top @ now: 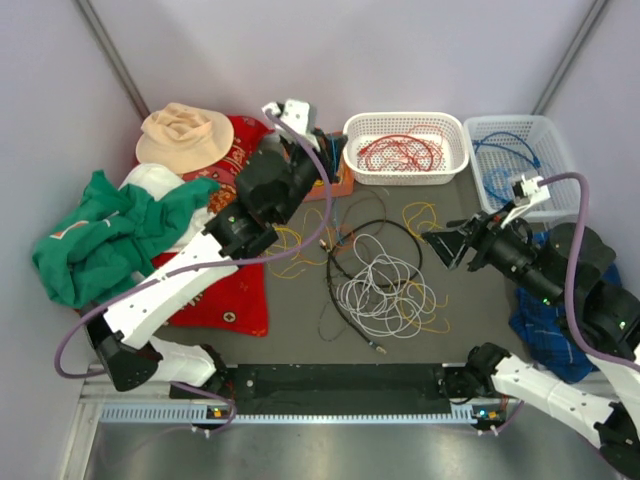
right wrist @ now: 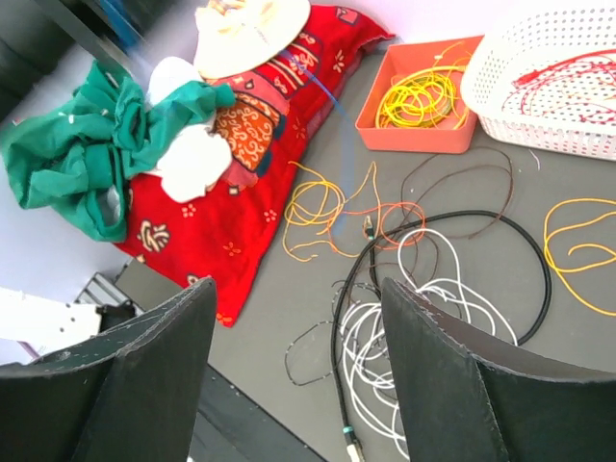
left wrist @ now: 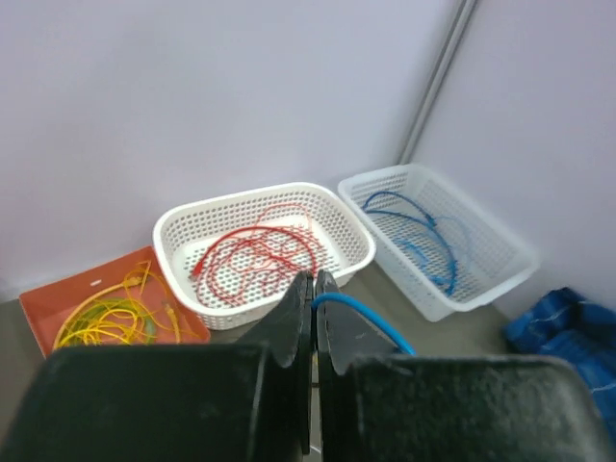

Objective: Untangle the cables

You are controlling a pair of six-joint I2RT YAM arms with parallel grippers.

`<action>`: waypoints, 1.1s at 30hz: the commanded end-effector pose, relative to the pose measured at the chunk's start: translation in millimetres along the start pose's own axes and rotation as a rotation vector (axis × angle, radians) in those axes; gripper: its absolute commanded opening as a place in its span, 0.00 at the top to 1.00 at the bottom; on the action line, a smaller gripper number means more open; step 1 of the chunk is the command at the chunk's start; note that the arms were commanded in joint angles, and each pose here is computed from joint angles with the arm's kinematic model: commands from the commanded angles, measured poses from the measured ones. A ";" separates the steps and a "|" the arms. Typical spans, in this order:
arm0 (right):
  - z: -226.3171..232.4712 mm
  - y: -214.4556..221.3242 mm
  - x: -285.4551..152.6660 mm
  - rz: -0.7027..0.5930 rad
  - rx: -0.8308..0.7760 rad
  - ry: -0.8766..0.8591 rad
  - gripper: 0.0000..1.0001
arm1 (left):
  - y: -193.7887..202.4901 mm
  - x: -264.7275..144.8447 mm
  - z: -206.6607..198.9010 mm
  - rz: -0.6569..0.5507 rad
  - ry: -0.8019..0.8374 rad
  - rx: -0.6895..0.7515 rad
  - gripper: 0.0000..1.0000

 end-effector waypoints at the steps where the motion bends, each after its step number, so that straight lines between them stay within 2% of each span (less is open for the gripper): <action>1: 3.6 0.8 7.9 -0.061 -0.032 -0.037 0.31 | -30.0 -2.9 -24.3 0.105 0.006 -0.097 1.00; 4: 6.5 1.8 16.9 -0.079 -0.061 -0.063 0.31 | -34.2 -5.0 -46.2 0.160 0.103 -0.171 1.00; 11: 17.4 -27.7 41.5 -0.198 -0.112 -0.114 0.31 | -48.7 -25.1 -78.7 0.197 0.297 -0.275 1.00; 18: 39.8 -45.3 68.5 -0.245 -0.125 -0.241 0.31 | -34.9 -34.0 -84.3 0.255 0.354 -0.334 1.00; 24: 46.8 -47.3 86.4 -0.259 -0.113 -0.276 0.31 | -28.4 -37.5 -88.1 0.279 0.391 -0.363 1.00; 28: 50.0 -52.0 93.1 -0.316 -0.103 -0.294 0.33 | -24.1 -38.8 -88.4 0.291 0.402 -0.373 1.00; 29: 50.6 -51.7 95.6 -0.315 -0.104 -0.297 0.34 | -23.7 -38.8 -89.0 0.291 0.407 -0.374 1.00; 31: 52.9 -51.2 99.4 -0.313 -0.098 -0.308 0.44 | -20.7 -38.8 -88.7 0.299 0.407 -0.382 1.00; 32: 53.1 -49.7 102.2 -0.307 -0.092 -0.310 0.51 | -19.6 -38.7 -88.1 0.303 0.403 -0.384 1.00; 33: 54.8 -48.0 102.6 -0.301 -0.085 -0.322 0.62 | -18.4 -38.9 -87.4 0.305 0.400 -0.384 1.00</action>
Point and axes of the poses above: each gripper's point midway between its finger pads, its own x axis out along the fingers, its own z axis along the line the jaws close on, y = z × x, the point moved 4 cm from there along -x, back along the fingers, and after that the axes turned 14 degrees about -x, right-handed, at the moved point
